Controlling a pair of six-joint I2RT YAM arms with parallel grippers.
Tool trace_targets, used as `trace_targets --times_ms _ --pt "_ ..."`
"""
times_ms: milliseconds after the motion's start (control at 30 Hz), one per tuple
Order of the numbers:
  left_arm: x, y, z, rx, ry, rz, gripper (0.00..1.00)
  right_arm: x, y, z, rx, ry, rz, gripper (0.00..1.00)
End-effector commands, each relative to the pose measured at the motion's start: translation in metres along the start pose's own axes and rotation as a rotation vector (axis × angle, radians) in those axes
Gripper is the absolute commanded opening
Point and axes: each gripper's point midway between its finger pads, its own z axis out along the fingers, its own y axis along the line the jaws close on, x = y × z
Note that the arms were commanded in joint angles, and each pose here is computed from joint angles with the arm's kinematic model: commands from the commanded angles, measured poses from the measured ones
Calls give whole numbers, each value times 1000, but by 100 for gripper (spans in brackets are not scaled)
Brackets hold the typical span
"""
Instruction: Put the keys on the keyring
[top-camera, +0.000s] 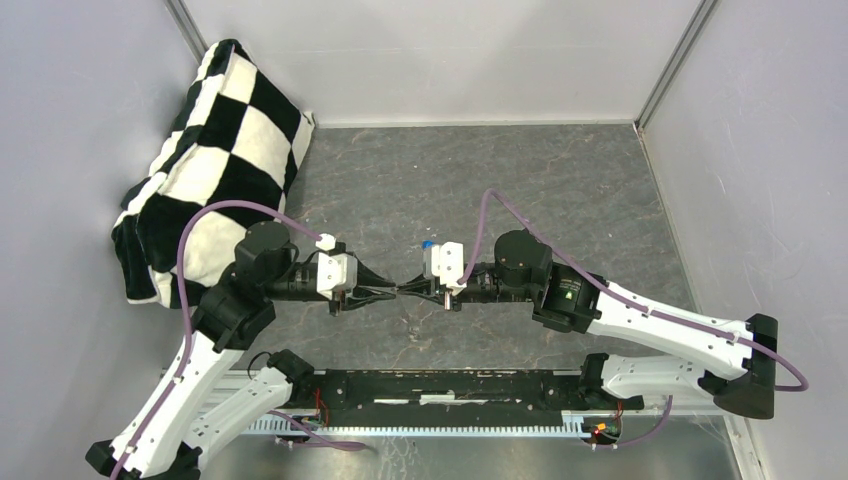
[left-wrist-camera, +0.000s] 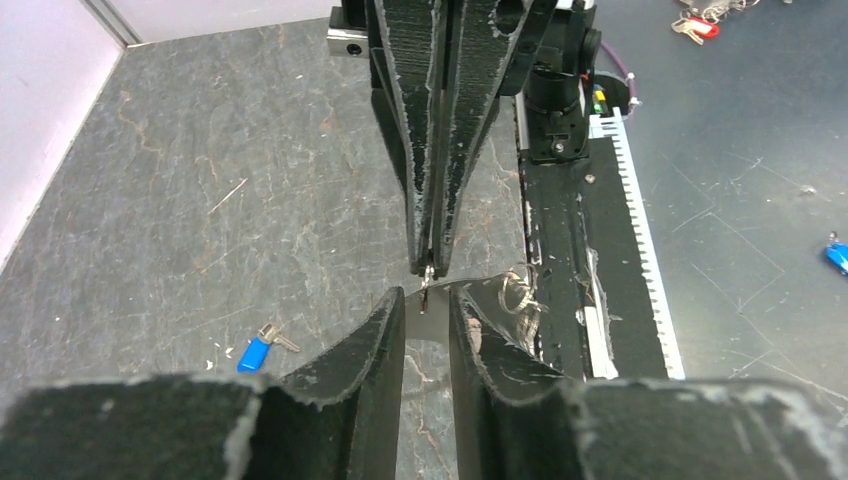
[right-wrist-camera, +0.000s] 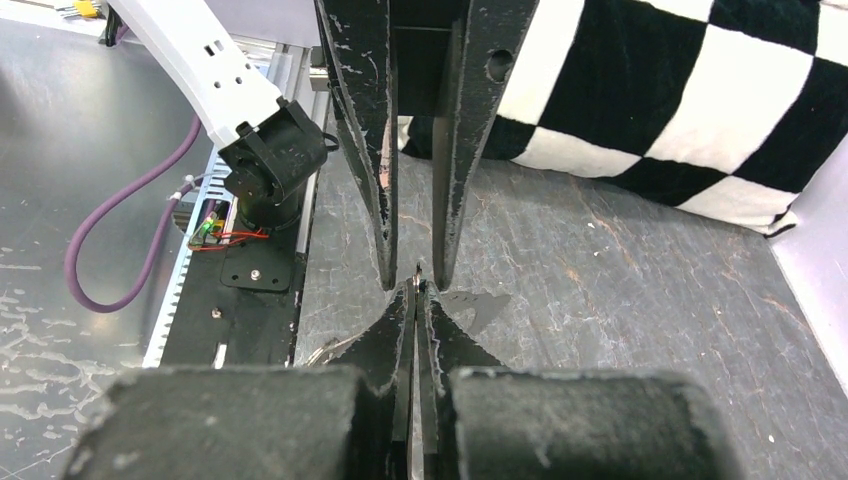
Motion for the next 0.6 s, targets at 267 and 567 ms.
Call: trace_targets --times_ms 267,567 --pt "-6 -17 3 105 -38 -20 16 -37 -12 -1 51 -122 -31 1" --pt "1 -12 2 64 -17 -26 17 -37 -15 -6 81 -126 -31 1"
